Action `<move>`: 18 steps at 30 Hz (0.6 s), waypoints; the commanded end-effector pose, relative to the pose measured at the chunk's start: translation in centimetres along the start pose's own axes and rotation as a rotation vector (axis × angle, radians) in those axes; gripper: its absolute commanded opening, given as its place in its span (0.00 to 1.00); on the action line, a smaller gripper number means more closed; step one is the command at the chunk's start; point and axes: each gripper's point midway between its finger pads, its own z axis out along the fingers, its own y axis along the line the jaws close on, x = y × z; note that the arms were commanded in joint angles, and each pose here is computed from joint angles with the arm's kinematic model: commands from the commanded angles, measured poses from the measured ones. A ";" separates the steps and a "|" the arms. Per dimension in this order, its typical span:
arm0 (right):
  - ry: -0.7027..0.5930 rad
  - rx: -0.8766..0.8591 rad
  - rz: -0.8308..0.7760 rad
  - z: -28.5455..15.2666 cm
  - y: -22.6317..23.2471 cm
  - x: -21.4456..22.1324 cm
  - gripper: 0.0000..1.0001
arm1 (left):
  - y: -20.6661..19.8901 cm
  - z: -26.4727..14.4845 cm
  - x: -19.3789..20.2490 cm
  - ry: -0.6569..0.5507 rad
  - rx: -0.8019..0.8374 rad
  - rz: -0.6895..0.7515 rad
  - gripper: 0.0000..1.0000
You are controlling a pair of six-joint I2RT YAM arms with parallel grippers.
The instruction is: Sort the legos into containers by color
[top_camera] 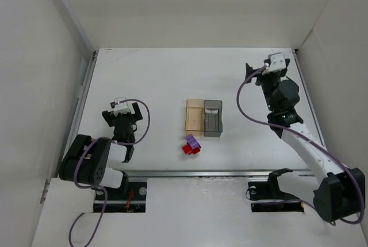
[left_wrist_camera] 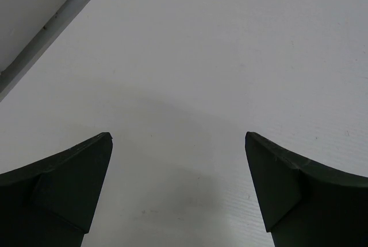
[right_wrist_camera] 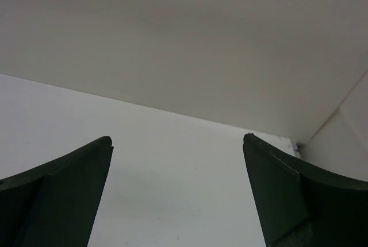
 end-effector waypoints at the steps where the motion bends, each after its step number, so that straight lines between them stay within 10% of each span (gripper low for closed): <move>1: -0.040 -0.042 -0.226 -0.1 1.7 -5.9 1.00 | -0.1 0.0 -7.6 -0.290 -0.003 -0.154 0.99; 5: 0.015 0.141 -0.450 -1.3 1.8 -10.1 1.00 | -1.3 -1.7 -7.8 -0.333 0.107 -0.083 0.99; 8: 0.049 0.290 -0.312 -1.6 2.1 -12.8 1.00 | -4.7 -7.5 -13.3 -0.596 0.374 0.065 0.99; 11: 0.154 0.355 -0.173 -1.6 3.0 -13.5 1.00 | -11.2 -9.3 -11.2 -0.513 0.777 0.580 0.99; 13: 0.329 -0.010 -0.355 -2.3 9.1 -9.5 1.00 | -11.3 -10.1 -15.5 -0.518 0.764 0.575 0.99; 18: 0.748 -0.382 -0.199 -6.7 18.9 0.6 0.88 | -5.4 -5.6 -17.5 -0.235 0.234 0.431 0.99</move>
